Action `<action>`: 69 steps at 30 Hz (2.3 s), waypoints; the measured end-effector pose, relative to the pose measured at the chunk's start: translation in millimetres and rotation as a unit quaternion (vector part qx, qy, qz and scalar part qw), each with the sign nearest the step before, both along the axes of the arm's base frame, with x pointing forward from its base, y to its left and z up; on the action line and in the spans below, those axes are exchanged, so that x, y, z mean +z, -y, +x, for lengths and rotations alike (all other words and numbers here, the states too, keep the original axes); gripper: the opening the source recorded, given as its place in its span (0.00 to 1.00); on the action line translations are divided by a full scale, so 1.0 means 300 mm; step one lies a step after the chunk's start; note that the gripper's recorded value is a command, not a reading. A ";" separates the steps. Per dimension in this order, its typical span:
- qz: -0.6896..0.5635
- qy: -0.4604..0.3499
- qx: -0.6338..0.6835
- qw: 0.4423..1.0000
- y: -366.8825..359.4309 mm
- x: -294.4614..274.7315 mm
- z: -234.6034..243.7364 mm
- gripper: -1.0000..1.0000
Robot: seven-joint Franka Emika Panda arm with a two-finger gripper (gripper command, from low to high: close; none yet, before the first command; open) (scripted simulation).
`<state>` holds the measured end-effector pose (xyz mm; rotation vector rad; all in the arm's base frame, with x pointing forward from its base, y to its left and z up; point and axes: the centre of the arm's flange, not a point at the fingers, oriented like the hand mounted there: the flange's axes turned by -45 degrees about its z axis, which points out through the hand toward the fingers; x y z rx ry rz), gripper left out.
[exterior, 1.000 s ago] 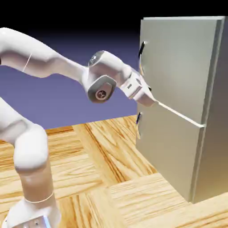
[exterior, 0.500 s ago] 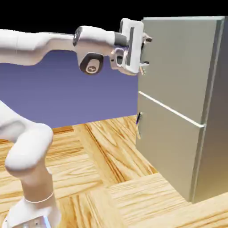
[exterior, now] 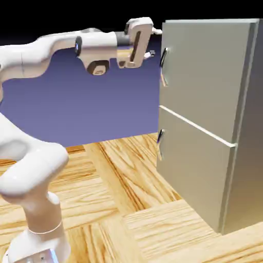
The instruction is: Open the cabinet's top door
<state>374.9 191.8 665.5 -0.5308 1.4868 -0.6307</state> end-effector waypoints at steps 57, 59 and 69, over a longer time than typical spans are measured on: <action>0.343 -0.117 0.325 0.873 0.318 -0.326 -0.525 0.00; 0.341 -0.123 0.340 0.868 0.360 -0.326 -0.552 0.00; 0.336 -0.138 0.381 0.850 0.482 -0.326 -0.626 0.00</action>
